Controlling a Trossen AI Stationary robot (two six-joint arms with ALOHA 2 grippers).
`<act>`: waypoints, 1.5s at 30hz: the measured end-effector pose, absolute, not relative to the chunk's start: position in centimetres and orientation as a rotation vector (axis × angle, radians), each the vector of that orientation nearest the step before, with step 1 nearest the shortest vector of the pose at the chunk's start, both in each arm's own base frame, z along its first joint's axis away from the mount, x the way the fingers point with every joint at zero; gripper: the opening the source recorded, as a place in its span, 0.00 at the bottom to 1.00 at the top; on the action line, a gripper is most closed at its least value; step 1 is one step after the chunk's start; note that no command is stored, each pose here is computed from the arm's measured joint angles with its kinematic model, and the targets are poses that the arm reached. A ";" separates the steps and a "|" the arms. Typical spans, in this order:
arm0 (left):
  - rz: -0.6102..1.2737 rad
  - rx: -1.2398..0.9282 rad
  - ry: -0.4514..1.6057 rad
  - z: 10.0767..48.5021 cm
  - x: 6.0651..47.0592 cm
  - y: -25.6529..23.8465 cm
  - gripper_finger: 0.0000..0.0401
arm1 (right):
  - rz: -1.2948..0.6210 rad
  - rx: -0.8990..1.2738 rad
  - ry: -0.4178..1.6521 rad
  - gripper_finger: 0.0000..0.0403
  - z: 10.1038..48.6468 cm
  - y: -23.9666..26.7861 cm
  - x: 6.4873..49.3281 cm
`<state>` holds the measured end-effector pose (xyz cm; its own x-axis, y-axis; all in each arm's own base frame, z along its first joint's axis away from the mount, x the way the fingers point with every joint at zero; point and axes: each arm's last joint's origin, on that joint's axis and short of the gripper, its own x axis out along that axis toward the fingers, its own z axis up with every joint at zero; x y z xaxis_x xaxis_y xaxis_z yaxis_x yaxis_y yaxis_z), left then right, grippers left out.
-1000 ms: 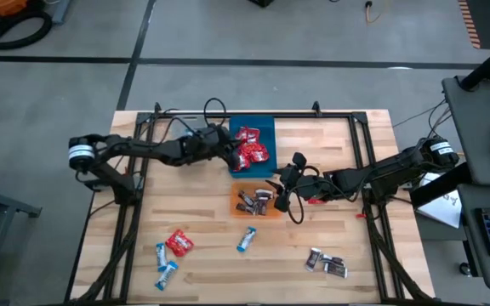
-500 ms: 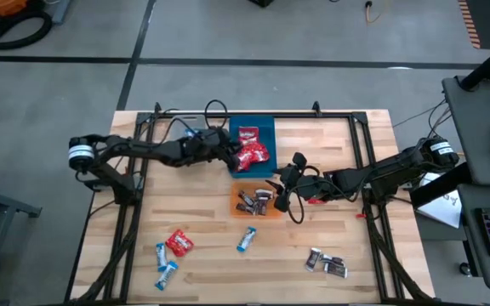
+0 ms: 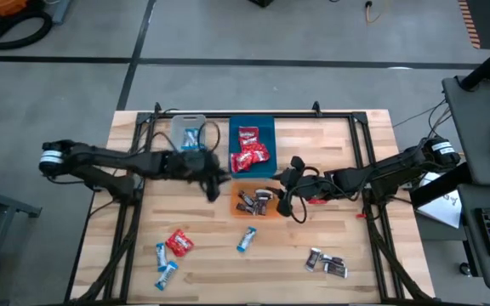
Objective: Sort candy
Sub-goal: Put the blue chocolate bar into the gray bin
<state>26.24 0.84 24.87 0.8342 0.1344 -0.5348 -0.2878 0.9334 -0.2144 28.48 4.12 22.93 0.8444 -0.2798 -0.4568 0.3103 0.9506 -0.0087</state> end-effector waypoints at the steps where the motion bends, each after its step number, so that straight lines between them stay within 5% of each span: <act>1: 0.200 -0.302 0.561 25.0 25.8 -0.1 0.20 | -0.297 0.070 0.477 0.41 22.9 4.2 28.5; 15: -0.070 -0.399 0.745 24.7 22.3 -9.6 0.20 | -0.246 0.036 0.625 0.37 25.0 4.5 28.7; 22: -0.095 -0.413 0.800 23.9 22.0 -11.3 0.20 | -0.061 0.098 0.691 0.36 26.0 5.9 28.6; 45: 0.015 -0.583 0.798 19.1 29.9 -16.4 0.20 | 0.048 0.283 1.086 0.33 27.5 14.5 26.9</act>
